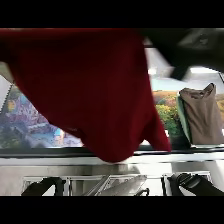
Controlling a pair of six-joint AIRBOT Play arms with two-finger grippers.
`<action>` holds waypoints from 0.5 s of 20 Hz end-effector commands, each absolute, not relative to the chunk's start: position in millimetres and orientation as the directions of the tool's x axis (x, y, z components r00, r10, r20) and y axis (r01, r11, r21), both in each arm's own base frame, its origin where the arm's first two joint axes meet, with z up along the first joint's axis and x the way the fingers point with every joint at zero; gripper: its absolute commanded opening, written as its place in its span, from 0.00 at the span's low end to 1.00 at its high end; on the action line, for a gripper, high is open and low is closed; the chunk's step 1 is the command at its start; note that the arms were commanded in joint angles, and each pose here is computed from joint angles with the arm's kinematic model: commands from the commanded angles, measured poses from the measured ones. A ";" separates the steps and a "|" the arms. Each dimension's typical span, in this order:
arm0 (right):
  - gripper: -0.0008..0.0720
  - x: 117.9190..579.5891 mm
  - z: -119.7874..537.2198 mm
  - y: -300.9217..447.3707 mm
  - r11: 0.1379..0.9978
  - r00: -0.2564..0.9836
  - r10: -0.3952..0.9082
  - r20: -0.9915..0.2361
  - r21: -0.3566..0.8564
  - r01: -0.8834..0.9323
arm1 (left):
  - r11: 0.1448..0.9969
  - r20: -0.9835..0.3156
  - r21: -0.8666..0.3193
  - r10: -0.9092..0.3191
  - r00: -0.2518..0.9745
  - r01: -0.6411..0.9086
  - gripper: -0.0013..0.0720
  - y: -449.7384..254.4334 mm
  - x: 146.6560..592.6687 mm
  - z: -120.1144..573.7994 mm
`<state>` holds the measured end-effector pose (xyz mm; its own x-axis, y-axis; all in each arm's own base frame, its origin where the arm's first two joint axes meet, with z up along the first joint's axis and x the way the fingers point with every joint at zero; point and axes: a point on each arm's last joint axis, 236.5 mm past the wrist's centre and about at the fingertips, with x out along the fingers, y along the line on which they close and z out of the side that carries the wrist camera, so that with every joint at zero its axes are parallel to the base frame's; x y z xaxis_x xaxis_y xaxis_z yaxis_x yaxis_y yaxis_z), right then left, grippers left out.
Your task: Fold the shirts.
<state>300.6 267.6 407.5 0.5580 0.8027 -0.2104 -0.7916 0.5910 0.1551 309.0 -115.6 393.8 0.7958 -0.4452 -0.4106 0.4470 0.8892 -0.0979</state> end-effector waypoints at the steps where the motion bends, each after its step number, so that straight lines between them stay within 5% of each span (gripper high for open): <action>1: 0.03 351.5 265.3 294.5 0.620 0.402 0.743 -0.535 0.323 -0.716 | 0.869 -0.693 -0.254 -0.470 0.547 0.424 0.04 -137.7 355.6 256.7; 5: 0.03 375.4 57.2 318.2 0.684 0.109 0.643 -0.758 0.504 -0.527 | 0.881 -0.871 -0.349 -0.431 0.235 0.320 0.04 -156.8 378.9 63.2; 10: 0.03 362.6 -50.4 348.8 0.665 -0.120 0.685 -0.718 0.684 -0.299 | 0.902 -0.921 -0.389 -0.380 -0.083 0.189 0.04 -153.9 345.3 -68.8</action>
<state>375.0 334.2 5.0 0.0010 0.6590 -0.7521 -0.4380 0.6764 0.5921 368.3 -155.4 -1.0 0.0759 -0.4065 -0.9105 0.2549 0.8907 -0.3764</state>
